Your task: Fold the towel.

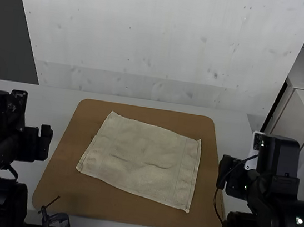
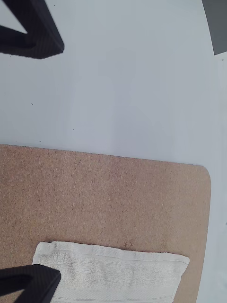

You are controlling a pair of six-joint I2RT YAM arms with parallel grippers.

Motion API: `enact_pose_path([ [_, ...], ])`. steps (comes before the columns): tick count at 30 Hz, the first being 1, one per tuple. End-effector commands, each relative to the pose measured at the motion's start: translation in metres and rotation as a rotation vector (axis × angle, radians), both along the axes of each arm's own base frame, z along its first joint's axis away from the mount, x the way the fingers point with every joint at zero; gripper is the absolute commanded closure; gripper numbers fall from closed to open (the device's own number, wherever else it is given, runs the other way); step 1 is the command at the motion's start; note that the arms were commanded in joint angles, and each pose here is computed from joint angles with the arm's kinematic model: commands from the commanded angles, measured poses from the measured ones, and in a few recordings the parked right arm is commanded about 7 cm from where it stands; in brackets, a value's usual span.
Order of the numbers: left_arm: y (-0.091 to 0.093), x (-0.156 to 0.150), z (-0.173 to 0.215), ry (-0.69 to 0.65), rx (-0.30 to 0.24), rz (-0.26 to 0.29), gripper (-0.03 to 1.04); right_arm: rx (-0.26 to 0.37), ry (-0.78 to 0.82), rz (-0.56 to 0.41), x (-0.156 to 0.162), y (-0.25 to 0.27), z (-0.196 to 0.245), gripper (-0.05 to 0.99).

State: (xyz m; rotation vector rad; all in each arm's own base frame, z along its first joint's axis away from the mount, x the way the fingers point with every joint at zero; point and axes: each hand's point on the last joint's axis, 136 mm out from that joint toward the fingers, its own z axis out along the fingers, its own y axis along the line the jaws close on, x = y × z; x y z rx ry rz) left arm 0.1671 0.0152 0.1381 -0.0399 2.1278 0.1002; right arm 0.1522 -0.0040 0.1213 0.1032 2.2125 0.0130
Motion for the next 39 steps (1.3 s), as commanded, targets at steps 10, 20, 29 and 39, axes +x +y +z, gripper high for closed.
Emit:
enact_pose_path([
  [10,-0.004,0.000,0.015,-0.050,0.007,-0.031,0.03,0.029,-0.044,0.026,0.000,0.006,0.013,-0.02],
  [20,-0.008,0.001,0.019,-0.064,0.001,-0.055,0.03,0.028,-0.047,0.039,-0.002,0.008,0.015,-0.02],
  [29,-0.035,0.035,0.039,0.145,-0.089,-0.162,0.03,0.035,0.109,0.084,0.018,0.020,0.035,-0.02],
  [39,-0.047,0.102,0.023,0.309,-0.031,-0.199,0.05,0.079,0.298,-0.001,0.085,0.021,0.005,-0.02],
])
